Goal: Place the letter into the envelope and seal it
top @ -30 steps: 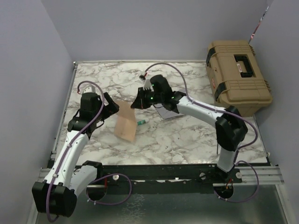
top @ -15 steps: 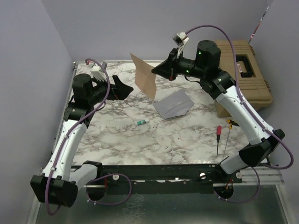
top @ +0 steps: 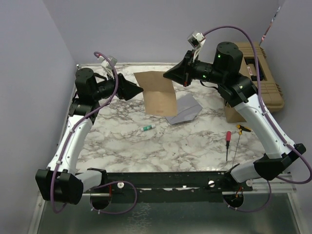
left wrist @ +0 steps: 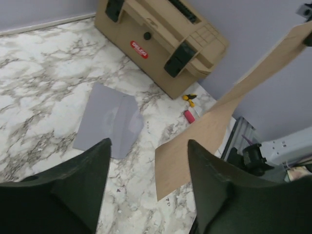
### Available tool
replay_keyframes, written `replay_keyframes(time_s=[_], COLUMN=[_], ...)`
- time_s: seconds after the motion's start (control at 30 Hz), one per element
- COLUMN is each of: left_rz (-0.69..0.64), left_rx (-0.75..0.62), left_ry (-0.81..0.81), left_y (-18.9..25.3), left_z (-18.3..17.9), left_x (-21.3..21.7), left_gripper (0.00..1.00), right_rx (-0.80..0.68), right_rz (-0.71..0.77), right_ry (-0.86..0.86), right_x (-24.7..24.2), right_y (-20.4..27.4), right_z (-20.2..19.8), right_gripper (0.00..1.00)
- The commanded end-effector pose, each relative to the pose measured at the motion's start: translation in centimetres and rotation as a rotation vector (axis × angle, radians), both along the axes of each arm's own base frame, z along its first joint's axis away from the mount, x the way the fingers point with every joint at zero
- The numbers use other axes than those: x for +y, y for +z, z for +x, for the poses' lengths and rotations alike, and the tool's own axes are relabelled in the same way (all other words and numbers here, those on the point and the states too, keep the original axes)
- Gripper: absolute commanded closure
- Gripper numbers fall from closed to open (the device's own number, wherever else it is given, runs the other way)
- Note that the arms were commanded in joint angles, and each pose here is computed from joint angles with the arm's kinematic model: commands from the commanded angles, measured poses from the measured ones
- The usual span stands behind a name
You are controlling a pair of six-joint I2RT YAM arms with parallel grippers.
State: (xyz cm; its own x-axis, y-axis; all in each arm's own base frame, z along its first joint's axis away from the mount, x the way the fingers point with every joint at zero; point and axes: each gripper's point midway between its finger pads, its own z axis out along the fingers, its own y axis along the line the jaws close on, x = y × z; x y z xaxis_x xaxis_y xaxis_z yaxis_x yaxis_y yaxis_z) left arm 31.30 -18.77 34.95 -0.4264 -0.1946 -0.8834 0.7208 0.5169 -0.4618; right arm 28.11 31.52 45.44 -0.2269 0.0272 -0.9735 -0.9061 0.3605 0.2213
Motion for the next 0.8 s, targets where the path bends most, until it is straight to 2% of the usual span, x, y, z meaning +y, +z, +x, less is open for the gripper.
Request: replay_keyframes(time_s=[0.0,0.1,0.27,0.5,0.6,0.73,0.77], left_rz=[-0.091,-0.15,-0.168,-0.261,-0.288,-0.325,-0.329], left_rx=[-0.082,-0.056,-0.016,-0.02,-0.009,-0.003,0.003], left_ry=[-0.22,-0.253,-0.194,-0.201,-0.22,-0.259,-0.28], left_y=[2.8,2.6,1.5,2.8,2.9,3.4,3.3], left_z=[-3.0,-3.5,-2.1,-1.9,-2.1,-2.8,-3.2], left_x=[-1.5,-1.8,-1.4,-2.3,-2.9,-3.0,-3.1], left_gripper=[0.45,0.46,0.24,0.19,0.21,0.37,0.44], right_rx=[-0.012,-0.025,-0.03,0.017,0.031,0.03,0.028], right_rz=[0.014,0.039,0.097,0.206,0.252,0.289,0.293], right_ry=[-0.022,-0.032,-0.055,-0.08,-0.077,-0.078,-0.079], right_x=[-0.5,-0.7,-1.0,-0.8,-0.6,-0.5,-0.6], right_y=[0.9,1.6,3.1,4.7,5.6,6.5,6.7], right_z=[-0.4,-0.3,-0.2,0.3,0.5,0.7,0.7], right_gripper=[1.0,1.0,1.0,1.0,1.0,1.0,1.0])
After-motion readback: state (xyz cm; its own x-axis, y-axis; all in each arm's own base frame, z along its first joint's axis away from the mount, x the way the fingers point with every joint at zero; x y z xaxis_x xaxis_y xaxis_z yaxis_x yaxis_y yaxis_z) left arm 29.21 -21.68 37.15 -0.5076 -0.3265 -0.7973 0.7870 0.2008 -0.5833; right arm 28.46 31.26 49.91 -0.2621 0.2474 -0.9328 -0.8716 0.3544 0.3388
